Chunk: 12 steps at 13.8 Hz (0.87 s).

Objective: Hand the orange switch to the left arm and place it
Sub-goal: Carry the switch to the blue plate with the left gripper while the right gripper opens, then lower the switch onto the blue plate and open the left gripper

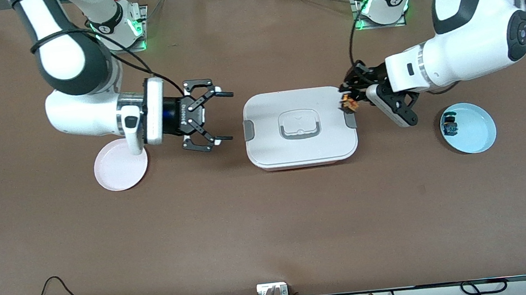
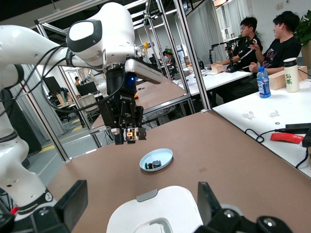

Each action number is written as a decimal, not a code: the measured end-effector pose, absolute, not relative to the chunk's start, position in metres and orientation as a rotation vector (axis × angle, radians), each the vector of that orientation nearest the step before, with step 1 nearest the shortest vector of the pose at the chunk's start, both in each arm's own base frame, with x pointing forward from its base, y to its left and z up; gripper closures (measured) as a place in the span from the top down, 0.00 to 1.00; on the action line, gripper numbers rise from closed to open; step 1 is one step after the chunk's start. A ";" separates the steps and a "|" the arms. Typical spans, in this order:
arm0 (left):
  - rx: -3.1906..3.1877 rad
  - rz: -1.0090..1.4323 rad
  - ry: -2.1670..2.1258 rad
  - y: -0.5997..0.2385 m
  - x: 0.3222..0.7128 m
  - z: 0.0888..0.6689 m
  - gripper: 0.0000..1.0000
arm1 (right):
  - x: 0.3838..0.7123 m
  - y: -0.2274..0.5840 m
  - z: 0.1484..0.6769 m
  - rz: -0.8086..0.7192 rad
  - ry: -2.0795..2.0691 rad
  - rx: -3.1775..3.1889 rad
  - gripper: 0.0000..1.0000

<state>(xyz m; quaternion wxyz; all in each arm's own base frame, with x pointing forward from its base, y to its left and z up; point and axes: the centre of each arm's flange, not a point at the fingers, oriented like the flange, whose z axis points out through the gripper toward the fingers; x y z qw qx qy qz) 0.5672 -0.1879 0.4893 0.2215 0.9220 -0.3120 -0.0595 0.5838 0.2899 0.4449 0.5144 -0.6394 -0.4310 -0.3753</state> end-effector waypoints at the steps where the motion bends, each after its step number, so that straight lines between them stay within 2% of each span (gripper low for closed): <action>1: 2.580 -0.193 -0.983 -0.175 0.568 0.486 0.40 | 0.587 0.276 0.443 -0.896 -1.025 -1.529 1.00; 3: 2.583 -0.325 -1.180 -0.124 0.574 0.463 0.40 | 0.596 0.237 0.437 -0.887 -0.992 -1.520 1.00; 4: 2.559 -0.427 -1.284 -0.063 0.584 0.433 0.40 | 0.599 0.218 0.428 -0.876 -0.970 -1.540 1.00; 6: 2.527 -0.515 -1.493 0.000 0.597 0.396 0.40 | 0.600 0.204 0.422 -0.812 -0.917 -1.589 1.00; 9: 2.443 -0.517 -1.783 0.067 0.611 0.346 0.40 | 0.600 0.193 0.425 -0.669 -0.798 -1.682 1.00; 12: 2.344 -0.453 -1.971 0.143 0.598 0.281 0.40 | 0.596 0.188 0.427 -0.492 -0.700 -1.796 1.00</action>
